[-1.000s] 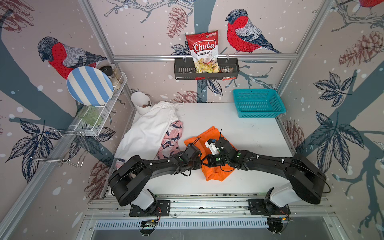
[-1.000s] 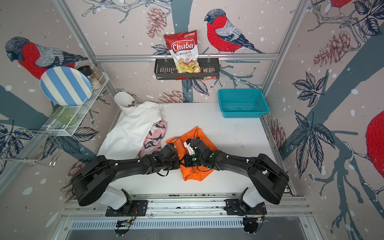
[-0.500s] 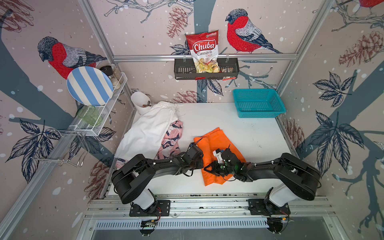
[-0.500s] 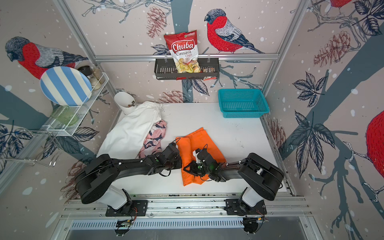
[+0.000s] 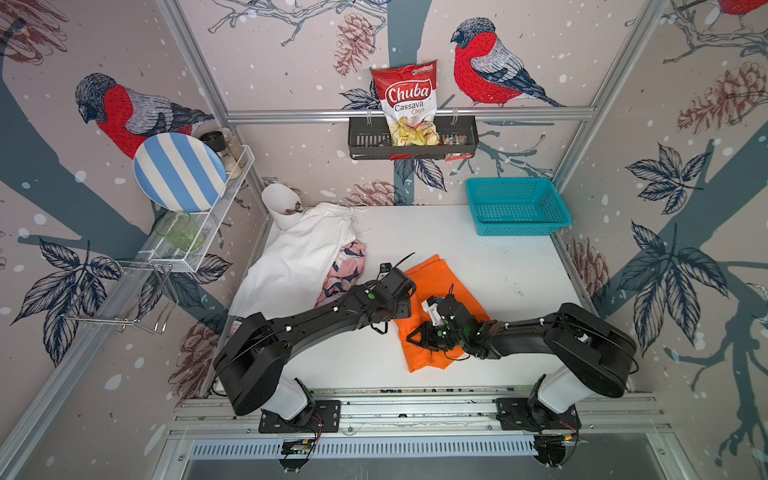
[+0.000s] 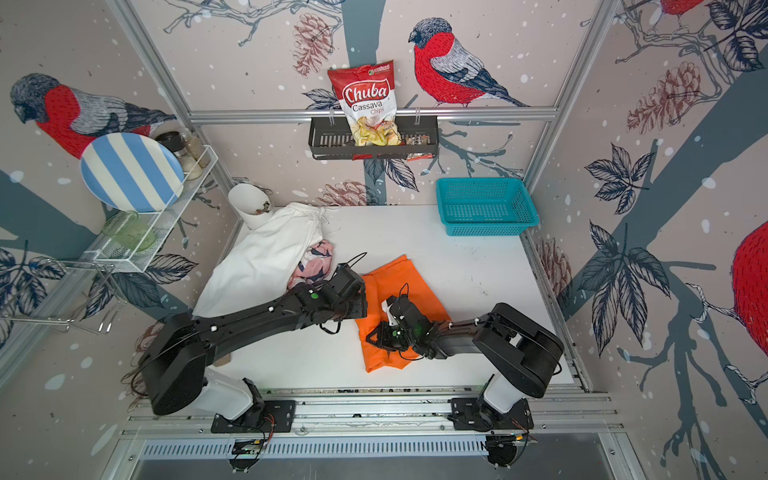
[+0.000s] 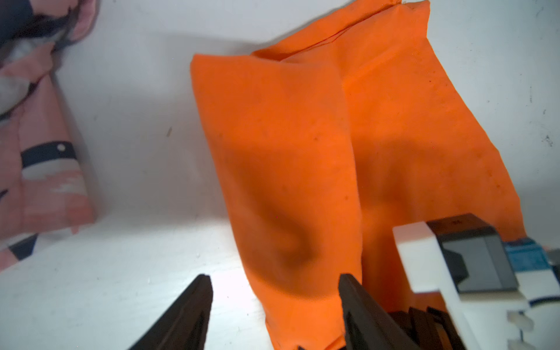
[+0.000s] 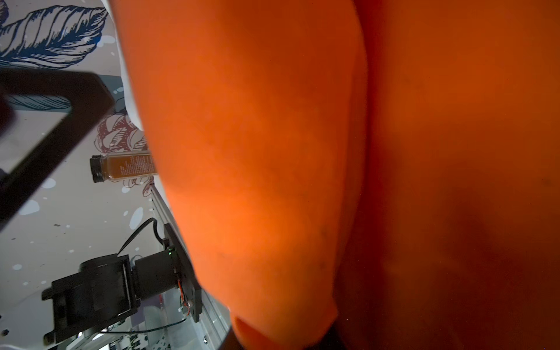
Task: Roll up the shorts
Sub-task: Roll the shorts at the center of the board.
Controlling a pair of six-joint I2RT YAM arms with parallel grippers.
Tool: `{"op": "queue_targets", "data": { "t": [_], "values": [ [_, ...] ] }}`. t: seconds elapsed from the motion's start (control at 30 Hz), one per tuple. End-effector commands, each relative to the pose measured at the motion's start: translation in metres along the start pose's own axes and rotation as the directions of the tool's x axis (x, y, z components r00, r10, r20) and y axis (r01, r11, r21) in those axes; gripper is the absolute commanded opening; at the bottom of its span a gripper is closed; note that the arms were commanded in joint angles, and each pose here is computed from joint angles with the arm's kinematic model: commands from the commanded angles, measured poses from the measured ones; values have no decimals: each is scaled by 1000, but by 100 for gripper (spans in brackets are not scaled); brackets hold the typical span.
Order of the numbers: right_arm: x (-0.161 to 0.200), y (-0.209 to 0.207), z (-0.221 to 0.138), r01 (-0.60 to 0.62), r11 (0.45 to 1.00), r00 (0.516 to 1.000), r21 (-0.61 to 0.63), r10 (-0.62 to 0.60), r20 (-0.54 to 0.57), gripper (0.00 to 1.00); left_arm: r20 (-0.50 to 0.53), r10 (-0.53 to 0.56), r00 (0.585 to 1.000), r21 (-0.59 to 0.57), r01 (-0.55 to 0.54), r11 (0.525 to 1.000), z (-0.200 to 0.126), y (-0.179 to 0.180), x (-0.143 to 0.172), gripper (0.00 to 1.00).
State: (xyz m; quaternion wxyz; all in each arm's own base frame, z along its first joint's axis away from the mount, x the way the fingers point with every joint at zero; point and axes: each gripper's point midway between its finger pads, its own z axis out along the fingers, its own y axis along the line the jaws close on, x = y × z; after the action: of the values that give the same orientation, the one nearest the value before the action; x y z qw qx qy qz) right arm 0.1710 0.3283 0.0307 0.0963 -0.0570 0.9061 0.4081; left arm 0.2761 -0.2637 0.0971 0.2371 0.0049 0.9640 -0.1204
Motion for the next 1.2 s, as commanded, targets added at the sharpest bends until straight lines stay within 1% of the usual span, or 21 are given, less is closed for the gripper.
{"op": "queue_targets", "data": {
  "t": [0.0, 0.1, 0.2, 0.27, 0.33, 0.37, 0.47, 0.57, 0.6, 0.67, 0.7, 0.73, 0.8, 0.9, 1.0, 1.1, 1.17],
  "values": [
    [4, -43, -7, 74, 969, 997, 236, -73, -13, 22, -35, 81, 996, -111, -84, 990, 12, 11, -5, 71],
    [0, -43, -8, 138, 956, 990, 258, -134, -32, 22, -46, 84, 995, -148, -90, 985, 26, 16, -14, 72],
    [1, -40, -7, 186, 953, 982, 237, -176, -62, 22, -41, 74, 996, -190, -80, 978, 36, 31, -25, 73],
    [0, -44, -7, 199, 950, 980, 242, -187, -74, 25, -65, 62, 996, -215, -75, 974, 47, 49, -24, 72],
    [-2, -52, -8, 204, 942, 979, 265, -189, -82, 30, -108, 58, 992, -233, -82, 969, 59, 65, -14, 69],
    [-4, -57, -9, 208, 933, 978, 293, -192, -85, 34, -129, 55, 990, -236, -85, 968, 65, 72, -7, 67],
    [-10, -65, -15, 259, 885, 966, 386, -236, -105, 51, -174, 45, 984, -260, -90, 961, 75, 90, 13, 66],
    [-15, -62, -27, 300, 832, 953, 467, -283, -108, 66, -183, 32, 983, -252, -79, 965, 78, 95, 22, 66],
    [-18, -60, -35, 302, 806, 951, 509, -292, -102, 73, -183, 28, 983, -248, -74, 966, 79, 95, 24, 66],
    [-24, -51, -50, 310, 765, 944, 564, -316, -91, 81, -172, 25, 985, -231, -65, 971, 79, 91, 21, 66],
    [-27, -44, -54, 319, 751, 938, 578, -336, -82, 83, -171, 25, 985, -230, -64, 971, 79, 91, 21, 66],
    [-30, -35, -63, 337, 719, 926, 608, -368, -78, 84, -187, 24, 982, -238, -69, 969, 80, 96, 28, 66],
    [-34, -15, -74, 376, 660, 895, 651, -439, -71, 87, -193, 24, 981, -234, -69, 970, 81, 96, 30, 66],
    [-37, 12, -84, 410, 556, 841, 723, -538, -63, 89, -197, 26, 980, -222, -70, 973, 83, 94, 31, 66],
    [-30, 29, -77, 445, 452, 790, 773, -605, -101, 90, -203, 25, 979, -205, -67, 976, 85, 90, 32, 66],
    [-19, 34, -59, 495, 339, 736, 800, -653, -179, 93, -204, 24, 979, -198, -66, 978, 85, 88, 31, 66],
    [-14, 37, -48, 512, 296, 711, 806, -673, -204, 97, -207, 26, 978, -196, -67, 978, 85, 89, 32, 66]
  ]
}}
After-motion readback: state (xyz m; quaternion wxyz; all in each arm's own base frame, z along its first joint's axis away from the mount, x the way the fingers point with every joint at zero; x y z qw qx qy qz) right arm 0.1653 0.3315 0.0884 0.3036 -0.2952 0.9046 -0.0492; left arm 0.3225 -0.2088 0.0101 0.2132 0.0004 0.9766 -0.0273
